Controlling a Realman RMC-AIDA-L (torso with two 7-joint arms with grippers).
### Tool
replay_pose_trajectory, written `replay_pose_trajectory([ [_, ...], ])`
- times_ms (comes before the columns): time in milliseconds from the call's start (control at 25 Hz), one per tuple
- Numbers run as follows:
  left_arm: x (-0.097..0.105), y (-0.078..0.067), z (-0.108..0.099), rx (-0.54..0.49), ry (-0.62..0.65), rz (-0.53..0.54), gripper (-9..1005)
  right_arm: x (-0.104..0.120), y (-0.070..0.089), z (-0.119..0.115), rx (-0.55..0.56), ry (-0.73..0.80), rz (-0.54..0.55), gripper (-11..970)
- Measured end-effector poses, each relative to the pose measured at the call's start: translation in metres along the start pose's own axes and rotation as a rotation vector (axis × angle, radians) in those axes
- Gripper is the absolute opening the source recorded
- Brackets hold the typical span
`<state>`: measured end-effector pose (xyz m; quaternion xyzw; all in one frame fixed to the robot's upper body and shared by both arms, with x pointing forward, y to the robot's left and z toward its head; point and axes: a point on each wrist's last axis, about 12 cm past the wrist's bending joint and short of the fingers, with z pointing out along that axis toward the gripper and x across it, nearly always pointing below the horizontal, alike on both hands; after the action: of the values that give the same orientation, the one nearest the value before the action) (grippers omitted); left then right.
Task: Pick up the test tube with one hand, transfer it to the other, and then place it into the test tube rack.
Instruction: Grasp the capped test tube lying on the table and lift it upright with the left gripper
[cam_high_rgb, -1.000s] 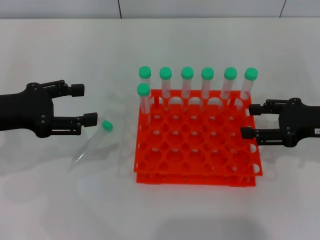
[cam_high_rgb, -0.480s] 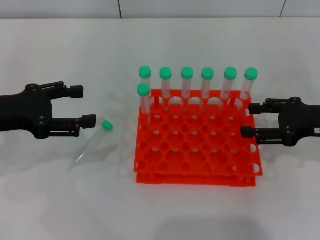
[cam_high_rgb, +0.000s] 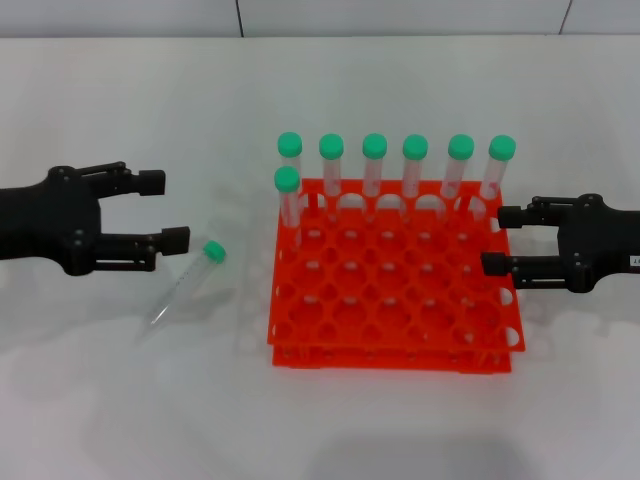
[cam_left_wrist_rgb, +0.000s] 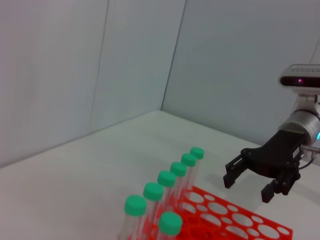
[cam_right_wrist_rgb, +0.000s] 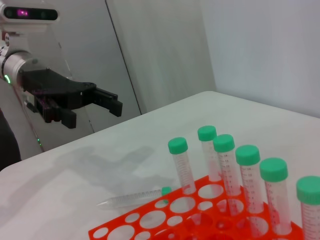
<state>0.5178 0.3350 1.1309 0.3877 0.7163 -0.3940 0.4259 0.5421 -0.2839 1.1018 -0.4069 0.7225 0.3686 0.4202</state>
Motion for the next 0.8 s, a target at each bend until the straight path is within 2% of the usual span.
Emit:
replay_pose_trajectory([
  [160, -0.008, 0.004, -0.007, -0.005, 0.046, -0.043, 881, 0.0, 0.0, 0.0, -0.001, 0.001, -0.001, 722],
  [360, -0.026, 0.017, -0.015, -0.032, 0.205, -0.154, 881, 0.0, 0.0, -0.001, -0.004, 0.0, 0.0, 722],
  [800, -0.049, 0.039, -0.003, -0.111, 0.553, -0.238, 880, -0.001, 0.0, 0.0, 0.001, -0.011, 0.002, 721],
])
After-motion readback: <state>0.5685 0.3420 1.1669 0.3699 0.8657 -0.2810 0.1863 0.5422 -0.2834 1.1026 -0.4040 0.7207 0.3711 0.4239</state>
